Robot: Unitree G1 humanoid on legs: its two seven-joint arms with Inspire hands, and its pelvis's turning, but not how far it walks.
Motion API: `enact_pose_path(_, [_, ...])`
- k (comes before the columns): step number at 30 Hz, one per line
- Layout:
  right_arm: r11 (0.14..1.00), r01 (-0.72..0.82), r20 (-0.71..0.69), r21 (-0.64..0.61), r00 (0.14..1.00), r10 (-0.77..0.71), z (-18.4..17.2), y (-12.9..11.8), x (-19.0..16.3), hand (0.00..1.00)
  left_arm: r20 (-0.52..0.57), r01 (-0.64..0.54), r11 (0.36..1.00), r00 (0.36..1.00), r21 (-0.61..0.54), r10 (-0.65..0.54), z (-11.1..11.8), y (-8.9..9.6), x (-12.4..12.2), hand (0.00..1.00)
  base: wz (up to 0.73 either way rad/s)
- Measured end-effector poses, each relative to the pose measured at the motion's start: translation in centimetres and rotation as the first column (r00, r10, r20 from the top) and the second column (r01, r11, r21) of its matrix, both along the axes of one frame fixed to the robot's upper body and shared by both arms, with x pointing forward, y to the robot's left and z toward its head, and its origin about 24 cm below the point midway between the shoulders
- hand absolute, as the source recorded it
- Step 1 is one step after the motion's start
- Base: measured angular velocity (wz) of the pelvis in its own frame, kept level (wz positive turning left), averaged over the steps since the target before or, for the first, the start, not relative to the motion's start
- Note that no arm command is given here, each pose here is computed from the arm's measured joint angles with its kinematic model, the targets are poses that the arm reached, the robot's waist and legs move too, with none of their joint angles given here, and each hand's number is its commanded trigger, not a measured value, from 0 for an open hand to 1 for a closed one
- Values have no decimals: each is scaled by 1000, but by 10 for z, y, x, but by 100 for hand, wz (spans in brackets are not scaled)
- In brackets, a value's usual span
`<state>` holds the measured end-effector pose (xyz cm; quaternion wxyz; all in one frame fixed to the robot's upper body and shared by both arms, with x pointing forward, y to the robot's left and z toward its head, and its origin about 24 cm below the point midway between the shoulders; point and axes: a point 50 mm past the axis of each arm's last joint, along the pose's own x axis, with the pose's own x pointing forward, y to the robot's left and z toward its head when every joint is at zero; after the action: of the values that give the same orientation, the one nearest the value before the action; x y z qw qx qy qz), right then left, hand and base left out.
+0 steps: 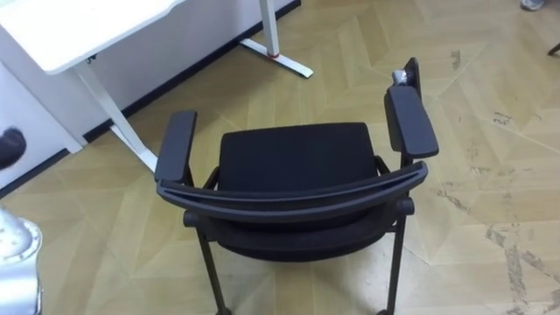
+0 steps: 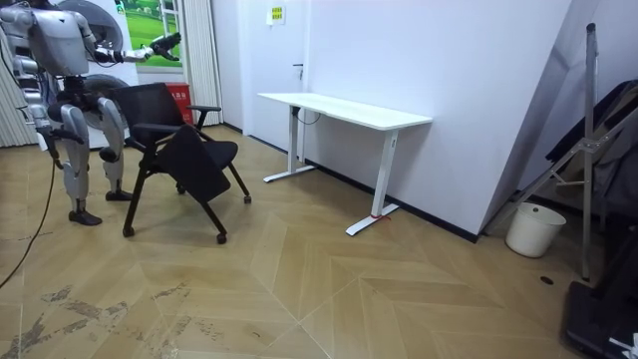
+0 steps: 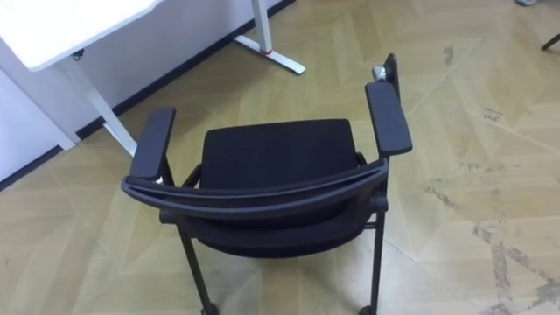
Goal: Push chair
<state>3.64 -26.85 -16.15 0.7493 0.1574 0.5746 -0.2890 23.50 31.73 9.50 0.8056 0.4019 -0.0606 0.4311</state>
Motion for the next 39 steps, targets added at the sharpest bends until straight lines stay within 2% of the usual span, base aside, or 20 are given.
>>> enact_pose_path(4, [1000,-29,-16,11,999,30,-1,4,2,0,-74,120,986,991,114,-112,6,-23,15,0,5])
enact_pose_path(11, [998,-56,-26,4,998,56,-2,4,0,0,-91,265,933,964,242,-250,32,-58,22,0,4])
enact_pose_path(15, [996,-85,-23,19,996,85,-2,6,1,0,-250,391,867,913,310,-322,28,-79,29,0,-4])
enact_pose_path(21, [992,-128,15,19,992,127,0,5,15,0,-513,596,760,752,259,-414,13,-98,35,0,-1])
enact_pose_path(25, [990,-143,26,8,989,143,1,3,21,0,-636,651,738,649,179,-417,5,-98,36,0,2])
enact_pose_path(32, [988,-152,20,3,988,152,2,1,25,0,-733,669,734,558,119,-389,5,-89,36,0,0])
enact_pose_path(39, [990,-141,18,2,990,141,3,-2,25,0,-754,712,700,487,49,-442,17,-99,35,0,0])
